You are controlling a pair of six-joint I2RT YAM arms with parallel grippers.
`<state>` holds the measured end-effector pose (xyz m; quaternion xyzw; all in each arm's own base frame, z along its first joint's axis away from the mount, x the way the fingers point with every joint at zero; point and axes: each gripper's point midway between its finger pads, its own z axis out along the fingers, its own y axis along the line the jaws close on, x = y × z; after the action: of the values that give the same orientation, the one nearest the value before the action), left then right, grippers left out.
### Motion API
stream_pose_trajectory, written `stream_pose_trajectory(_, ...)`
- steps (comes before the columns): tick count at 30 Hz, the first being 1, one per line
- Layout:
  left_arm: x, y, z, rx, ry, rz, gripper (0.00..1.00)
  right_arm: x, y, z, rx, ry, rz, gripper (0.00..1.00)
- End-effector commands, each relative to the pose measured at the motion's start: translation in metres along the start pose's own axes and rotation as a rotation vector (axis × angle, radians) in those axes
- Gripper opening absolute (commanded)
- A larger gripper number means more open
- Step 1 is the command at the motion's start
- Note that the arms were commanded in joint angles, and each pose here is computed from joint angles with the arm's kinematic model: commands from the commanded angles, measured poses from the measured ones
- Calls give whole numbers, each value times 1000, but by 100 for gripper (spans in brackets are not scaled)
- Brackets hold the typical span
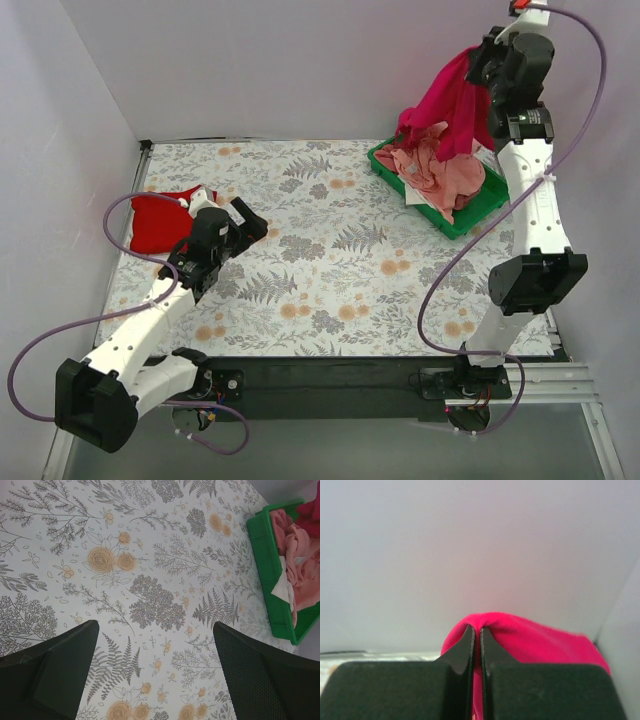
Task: Fold and stack the t-shirts
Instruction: Move the tshirt to the center of the board
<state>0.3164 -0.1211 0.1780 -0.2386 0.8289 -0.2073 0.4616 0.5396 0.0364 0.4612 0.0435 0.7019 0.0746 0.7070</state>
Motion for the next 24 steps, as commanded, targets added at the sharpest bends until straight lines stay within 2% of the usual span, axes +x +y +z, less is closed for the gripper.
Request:
stream_pose_trajectory(1,-5,-7,-10,42,-10,5,98,-118,48,-51,-202,-285,29,1)
stream_pose_trajectory(6,-8,-7,-13,47,-27,3,98,-159,105,-111,-421,-359,91,1)
stream_pose_trajectory(14,-13,-20,-28,122,-38,-1,98,-142,191,-187,-669,-309,108,1)
stream_pose_trajectory(19,-26,-20,-45,155,-108,-41,98,-96,226,-205,-772,-191,137,1)
stream_pose_trajectory(22,-30,-18,-53,166,-139,-87,98,-69,235,-214,-770,-154,156,1)
stream_pose_trajectory(24,-34,-17,-57,168,-160,-105,98,-16,235,-204,-735,-61,138,1)
